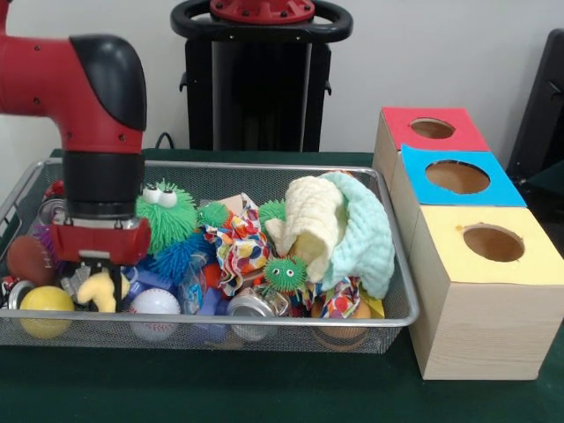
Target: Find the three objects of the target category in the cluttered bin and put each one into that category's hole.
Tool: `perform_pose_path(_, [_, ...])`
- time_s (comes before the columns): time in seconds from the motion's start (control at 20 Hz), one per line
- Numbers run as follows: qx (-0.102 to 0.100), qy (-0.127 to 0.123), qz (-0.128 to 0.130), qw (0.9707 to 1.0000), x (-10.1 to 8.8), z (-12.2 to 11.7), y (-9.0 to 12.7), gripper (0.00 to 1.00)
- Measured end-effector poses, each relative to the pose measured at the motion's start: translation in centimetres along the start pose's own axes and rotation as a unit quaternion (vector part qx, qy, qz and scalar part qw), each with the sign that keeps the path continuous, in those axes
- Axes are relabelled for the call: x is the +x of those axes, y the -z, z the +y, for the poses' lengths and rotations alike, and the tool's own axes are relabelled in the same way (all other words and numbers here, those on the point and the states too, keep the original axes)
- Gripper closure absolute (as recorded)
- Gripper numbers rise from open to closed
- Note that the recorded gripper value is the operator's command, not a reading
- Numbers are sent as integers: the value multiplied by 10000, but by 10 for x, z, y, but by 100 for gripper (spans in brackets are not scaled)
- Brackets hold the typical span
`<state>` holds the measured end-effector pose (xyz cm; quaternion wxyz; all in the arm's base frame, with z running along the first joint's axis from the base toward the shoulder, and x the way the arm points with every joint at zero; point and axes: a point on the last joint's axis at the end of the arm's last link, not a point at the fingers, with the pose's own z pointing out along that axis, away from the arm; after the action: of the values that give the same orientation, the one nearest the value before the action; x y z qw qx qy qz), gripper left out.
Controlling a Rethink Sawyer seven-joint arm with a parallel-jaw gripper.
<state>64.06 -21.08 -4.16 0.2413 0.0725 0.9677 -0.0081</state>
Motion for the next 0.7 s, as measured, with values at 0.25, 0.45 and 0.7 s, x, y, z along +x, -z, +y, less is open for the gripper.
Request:
perform_pose_path(0.25, [152,-5,158,9998,-35,9,41,100])
perform_pose_path(0.45, [270,-34,233,9994,-61,15,72,100])
perform_pose_path(0.7, [413,-119,278,9987,-95,26,118,100])
